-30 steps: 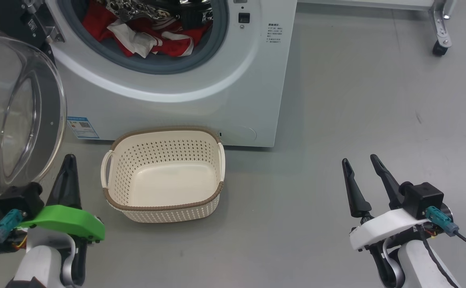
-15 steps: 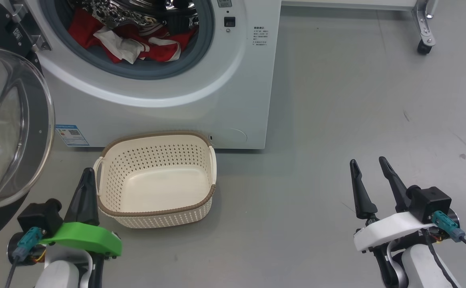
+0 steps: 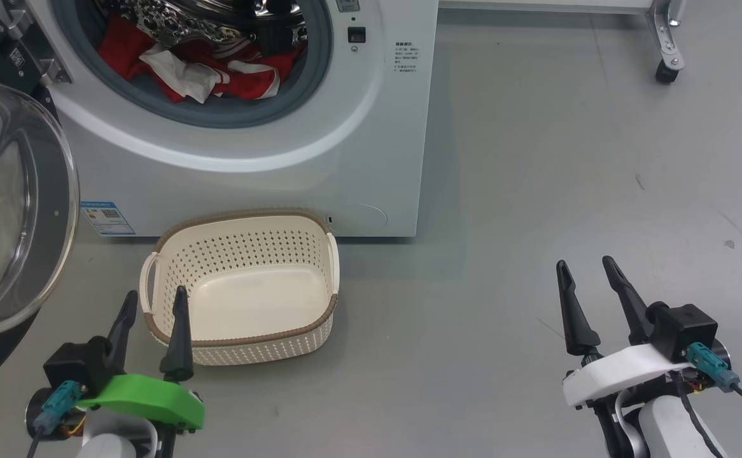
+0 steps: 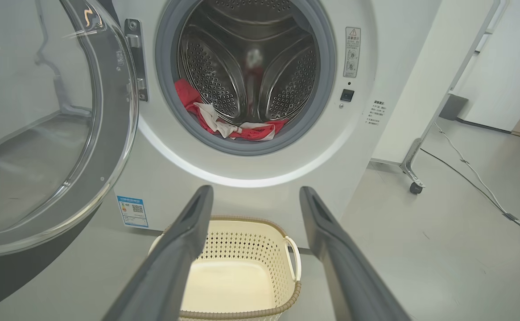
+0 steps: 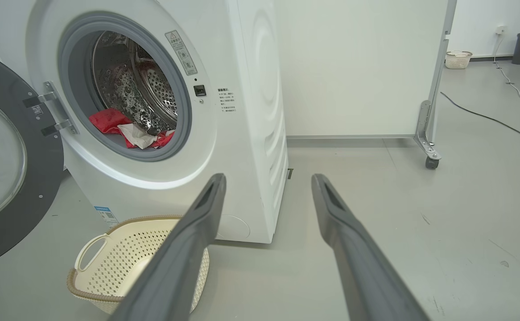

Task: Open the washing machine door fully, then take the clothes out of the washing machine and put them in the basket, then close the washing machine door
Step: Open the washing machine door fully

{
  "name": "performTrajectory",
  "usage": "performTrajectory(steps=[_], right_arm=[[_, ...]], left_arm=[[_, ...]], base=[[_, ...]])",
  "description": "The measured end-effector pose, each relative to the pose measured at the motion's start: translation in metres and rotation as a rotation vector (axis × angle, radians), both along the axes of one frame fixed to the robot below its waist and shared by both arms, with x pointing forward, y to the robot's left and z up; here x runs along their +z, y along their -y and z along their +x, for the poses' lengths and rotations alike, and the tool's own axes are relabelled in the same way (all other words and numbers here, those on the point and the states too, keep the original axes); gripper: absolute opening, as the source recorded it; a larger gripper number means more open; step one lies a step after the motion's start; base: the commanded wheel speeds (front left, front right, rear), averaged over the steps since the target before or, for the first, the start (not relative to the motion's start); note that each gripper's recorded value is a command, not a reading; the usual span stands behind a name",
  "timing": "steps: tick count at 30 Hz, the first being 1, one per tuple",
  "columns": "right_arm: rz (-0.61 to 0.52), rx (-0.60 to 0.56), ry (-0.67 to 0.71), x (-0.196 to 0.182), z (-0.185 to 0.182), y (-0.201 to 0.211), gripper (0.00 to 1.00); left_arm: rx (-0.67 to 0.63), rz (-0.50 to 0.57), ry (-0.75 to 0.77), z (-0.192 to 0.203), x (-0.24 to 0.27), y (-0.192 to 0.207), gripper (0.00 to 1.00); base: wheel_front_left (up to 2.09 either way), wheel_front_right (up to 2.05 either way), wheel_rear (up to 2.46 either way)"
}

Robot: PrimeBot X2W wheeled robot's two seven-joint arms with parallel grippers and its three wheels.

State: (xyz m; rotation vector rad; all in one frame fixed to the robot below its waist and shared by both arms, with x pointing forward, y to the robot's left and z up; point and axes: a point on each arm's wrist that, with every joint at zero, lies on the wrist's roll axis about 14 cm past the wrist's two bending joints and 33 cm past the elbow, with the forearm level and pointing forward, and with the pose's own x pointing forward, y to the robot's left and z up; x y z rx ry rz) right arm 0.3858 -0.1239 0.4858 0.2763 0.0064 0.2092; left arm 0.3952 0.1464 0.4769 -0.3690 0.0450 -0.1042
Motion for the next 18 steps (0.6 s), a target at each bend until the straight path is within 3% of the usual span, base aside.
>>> performTrajectory(steps=[18], right_arm=[[0.004, -0.007, -0.003, -0.0010, -0.0003, 0.0014, 1.00]], left_arm=[[-0.012, 0.000, 0.007, -0.0033, -0.0019, 0.0033, 1.00]], base=[[0.00, 0.00, 0.00]])
